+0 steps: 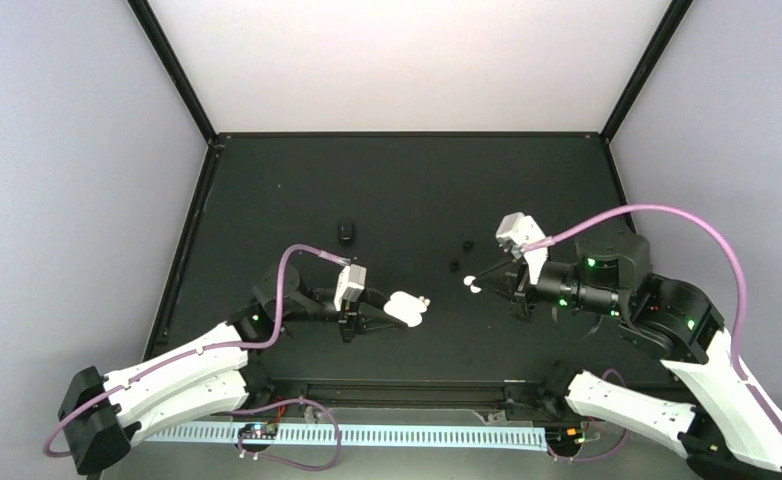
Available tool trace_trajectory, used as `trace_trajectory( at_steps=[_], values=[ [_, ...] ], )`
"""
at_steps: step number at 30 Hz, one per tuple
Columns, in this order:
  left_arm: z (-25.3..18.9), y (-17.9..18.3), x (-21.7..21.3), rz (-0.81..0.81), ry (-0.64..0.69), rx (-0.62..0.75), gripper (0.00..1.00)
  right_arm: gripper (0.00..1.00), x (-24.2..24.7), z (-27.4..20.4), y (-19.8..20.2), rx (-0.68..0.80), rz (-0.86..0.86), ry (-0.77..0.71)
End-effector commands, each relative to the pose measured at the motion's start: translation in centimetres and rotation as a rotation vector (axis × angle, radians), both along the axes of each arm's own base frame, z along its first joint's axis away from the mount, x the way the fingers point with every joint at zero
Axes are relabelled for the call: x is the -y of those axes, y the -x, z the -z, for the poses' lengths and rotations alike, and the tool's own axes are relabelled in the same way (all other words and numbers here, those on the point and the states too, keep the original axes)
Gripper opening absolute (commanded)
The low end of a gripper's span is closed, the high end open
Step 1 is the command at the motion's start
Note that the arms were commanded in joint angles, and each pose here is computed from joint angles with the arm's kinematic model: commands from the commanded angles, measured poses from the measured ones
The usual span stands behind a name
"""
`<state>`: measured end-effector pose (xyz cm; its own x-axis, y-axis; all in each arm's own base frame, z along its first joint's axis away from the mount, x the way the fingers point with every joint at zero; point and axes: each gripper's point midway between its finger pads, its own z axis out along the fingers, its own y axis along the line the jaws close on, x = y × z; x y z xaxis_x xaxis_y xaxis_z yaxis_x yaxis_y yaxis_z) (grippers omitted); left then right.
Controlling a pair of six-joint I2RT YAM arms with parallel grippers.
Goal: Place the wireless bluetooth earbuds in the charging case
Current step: Pick up the earbud from the center of the board, then place the earbud in the charging case.
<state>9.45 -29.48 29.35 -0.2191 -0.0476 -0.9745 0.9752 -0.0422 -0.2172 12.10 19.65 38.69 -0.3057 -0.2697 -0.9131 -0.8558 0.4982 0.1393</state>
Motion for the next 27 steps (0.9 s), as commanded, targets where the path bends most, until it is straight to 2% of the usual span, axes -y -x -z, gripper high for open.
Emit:
trace_trajectory(
  at_steps=[1,5,9,13,19,27],
  values=[
    [-3.9,0.8,0.2,0.073,0.101,0.059,0.02,0.01,-1.5,-0.7,1.7,0.042,-0.129,0.021],
    [-3.9,0.8,0.5,0.085,0.104,0.051,0.01,0.01,-3.2,-1.8,2.5,0.04,-0.201,-0.002],
    [-4.0,0.9,0.5,0.092,0.109,0.053,0.02,0.01,-6.2,-1.1,3.3,0.05,-0.247,0.045],
    [-4.2,1.2,0.3,0.103,0.114,0.059,0.02,0.01,-8.4,-1.6,4.0,0.062,-0.298,0.013],
    [-4.2,1.9,-0.3,0.119,0.124,0.074,0.02,0.01,-11.0,-1.0,4.9,0.071,-0.351,0.041],
    [-4.6,2.6,-0.9,0.131,0.14,0.091,0.02,0.01,-12.7,0.1,4.5,0.091,-0.325,0.08]
  ],
)
